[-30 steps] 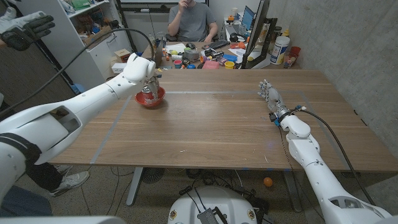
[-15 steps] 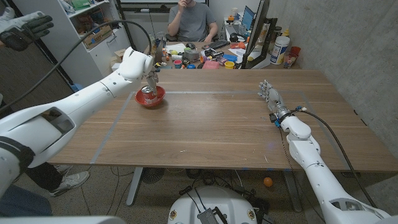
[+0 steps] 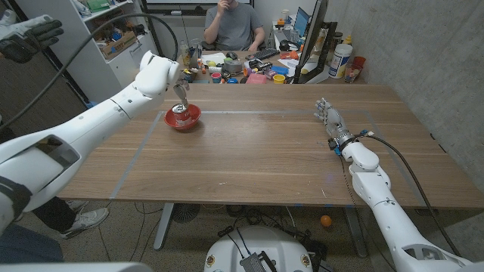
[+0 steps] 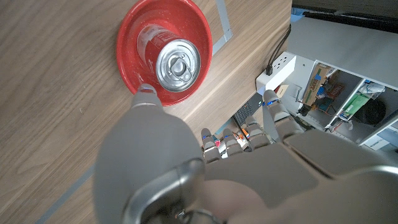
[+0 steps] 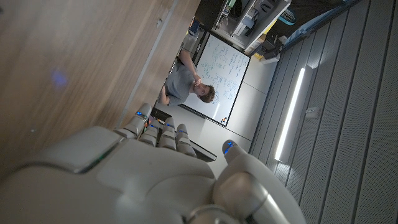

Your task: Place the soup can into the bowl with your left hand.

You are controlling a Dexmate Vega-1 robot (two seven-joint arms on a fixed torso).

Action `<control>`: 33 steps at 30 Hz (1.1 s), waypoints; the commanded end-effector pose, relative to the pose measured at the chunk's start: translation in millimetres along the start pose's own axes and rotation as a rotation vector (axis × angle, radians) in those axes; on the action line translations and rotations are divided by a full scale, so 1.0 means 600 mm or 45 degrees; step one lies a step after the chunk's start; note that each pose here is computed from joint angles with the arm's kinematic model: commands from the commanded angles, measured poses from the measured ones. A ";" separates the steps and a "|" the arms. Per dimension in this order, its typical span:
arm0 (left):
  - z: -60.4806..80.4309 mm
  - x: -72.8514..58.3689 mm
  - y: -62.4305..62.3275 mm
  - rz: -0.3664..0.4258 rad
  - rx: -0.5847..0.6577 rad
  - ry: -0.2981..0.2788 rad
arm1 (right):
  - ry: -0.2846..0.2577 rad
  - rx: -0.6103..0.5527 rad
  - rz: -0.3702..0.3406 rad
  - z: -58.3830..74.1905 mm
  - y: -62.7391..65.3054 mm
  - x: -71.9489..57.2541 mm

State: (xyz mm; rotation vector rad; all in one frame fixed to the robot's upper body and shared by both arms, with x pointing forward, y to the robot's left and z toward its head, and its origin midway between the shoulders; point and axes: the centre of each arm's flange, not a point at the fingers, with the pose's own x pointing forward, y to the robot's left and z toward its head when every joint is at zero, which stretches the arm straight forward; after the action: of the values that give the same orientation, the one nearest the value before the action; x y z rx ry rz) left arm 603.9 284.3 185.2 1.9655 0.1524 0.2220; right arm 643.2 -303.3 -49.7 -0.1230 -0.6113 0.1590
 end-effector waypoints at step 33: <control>-0.092 -0.111 0.038 0.688 -0.206 -0.062 | 0.004 -0.034 -0.019 0.012 0.057 -0.035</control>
State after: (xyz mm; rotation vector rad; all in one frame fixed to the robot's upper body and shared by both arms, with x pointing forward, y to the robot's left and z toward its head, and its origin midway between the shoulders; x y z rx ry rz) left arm 541.4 303.5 218.4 1.8800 -0.2589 0.4623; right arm 627.1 -282.9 -58.5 -0.1370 -0.6104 0.1461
